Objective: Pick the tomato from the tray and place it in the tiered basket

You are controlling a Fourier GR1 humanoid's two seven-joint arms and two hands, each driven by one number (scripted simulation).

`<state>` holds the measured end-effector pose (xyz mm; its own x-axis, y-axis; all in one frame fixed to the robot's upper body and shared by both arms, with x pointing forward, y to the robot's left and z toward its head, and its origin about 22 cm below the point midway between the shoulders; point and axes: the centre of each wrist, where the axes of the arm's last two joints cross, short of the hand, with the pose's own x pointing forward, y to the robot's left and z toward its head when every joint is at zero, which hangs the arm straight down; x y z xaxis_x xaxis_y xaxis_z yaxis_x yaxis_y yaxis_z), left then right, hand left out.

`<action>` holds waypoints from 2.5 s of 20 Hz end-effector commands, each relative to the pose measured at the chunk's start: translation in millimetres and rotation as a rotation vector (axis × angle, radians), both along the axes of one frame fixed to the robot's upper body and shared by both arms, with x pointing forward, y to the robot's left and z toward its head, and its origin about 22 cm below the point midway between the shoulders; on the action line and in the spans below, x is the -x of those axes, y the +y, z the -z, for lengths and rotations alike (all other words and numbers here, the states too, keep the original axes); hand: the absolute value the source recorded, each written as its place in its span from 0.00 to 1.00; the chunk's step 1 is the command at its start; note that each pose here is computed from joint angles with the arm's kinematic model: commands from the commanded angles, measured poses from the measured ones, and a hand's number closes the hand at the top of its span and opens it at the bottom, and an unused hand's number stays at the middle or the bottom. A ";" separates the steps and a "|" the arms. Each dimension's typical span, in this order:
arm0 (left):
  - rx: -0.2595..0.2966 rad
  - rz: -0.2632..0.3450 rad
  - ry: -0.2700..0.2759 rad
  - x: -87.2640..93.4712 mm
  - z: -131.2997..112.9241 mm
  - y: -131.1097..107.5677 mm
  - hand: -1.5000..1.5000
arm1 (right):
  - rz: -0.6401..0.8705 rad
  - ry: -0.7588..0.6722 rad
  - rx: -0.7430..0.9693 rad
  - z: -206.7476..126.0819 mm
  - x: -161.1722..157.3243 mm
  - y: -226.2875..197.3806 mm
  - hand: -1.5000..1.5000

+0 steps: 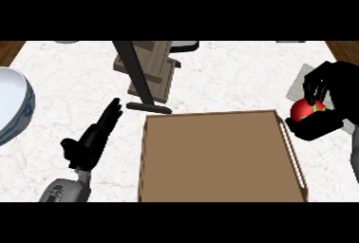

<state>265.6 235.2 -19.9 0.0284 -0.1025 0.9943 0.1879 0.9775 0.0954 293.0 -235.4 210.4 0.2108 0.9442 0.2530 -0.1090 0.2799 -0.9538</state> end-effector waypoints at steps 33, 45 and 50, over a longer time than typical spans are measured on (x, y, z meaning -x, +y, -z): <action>-0.006 0.081 -0.029 -6.2 -10.1 -14.9 0.50 | -0.122 -0.224 -0.436 -248.3 -93.4 193.1 1.00; -0.015 0.089 -0.032 -21.5 -18.3 -11.8 0.50 | -0.151 -0.196 -0.511 -208.9 -114.5 238.0 1.00; 0.009 0.090 -0.039 -11.6 2.9 -29.6 0.50 | -0.165 -0.141 -0.631 -209.8 -114.2 243.9 1.00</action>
